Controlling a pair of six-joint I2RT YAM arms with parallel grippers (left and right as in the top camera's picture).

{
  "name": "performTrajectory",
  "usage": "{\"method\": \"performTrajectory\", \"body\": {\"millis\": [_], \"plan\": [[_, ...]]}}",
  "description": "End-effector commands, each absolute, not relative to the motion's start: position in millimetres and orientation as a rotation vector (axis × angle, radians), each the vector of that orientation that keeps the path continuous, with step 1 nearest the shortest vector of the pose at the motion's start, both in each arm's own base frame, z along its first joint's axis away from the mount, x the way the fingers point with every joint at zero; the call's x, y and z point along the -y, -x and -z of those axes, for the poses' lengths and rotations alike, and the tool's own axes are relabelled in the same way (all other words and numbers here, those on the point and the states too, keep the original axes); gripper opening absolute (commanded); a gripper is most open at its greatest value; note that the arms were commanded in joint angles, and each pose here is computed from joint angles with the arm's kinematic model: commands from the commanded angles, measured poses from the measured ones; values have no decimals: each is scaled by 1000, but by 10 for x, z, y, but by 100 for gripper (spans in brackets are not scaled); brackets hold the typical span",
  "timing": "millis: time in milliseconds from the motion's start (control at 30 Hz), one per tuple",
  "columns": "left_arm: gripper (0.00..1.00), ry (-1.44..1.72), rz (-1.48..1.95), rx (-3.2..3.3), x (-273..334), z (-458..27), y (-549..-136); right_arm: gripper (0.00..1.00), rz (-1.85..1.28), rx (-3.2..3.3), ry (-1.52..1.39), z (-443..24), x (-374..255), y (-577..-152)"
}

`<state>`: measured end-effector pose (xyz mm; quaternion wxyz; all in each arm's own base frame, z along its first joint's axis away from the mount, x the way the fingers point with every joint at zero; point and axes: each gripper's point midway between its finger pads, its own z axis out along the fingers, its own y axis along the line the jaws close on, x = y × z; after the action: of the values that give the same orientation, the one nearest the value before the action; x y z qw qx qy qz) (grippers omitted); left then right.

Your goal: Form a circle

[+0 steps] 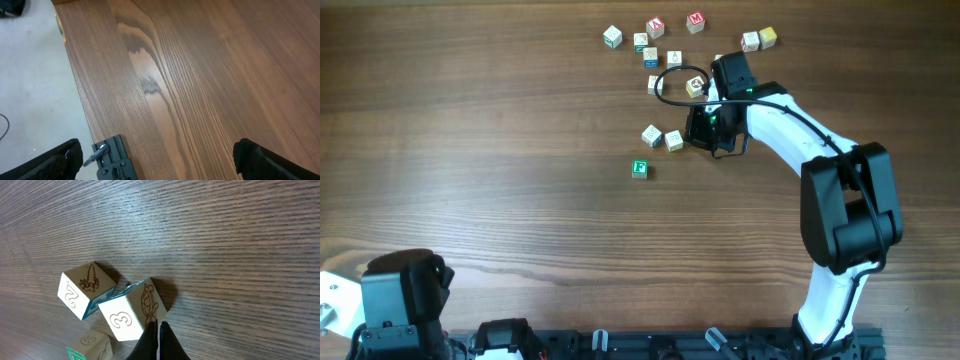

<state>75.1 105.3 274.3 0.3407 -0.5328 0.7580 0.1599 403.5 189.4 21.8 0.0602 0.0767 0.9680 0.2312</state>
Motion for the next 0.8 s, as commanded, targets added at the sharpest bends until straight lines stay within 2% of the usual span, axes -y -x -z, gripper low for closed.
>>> {"method": "performTrajectory", "body": {"millis": [0,367,467,767], "plan": [[100,1405,-415,-1953,-1062,-2747,-743,4,-737,-2893,-181,-354,-1978,-4089],[100,1404,-415,-1954,-1062,-2747,-743,5,-717,-2893,-174,-345,-1957,-4094],[100,1405,-415,-1953,-1062,-2747,-743,4,-619,-2913,-212,-288,-1845,-4080],[100,1405,-415,-1953,-1062,-2747,-743,4,-680,-2914,-156,-315,-1936,-4046]]}}
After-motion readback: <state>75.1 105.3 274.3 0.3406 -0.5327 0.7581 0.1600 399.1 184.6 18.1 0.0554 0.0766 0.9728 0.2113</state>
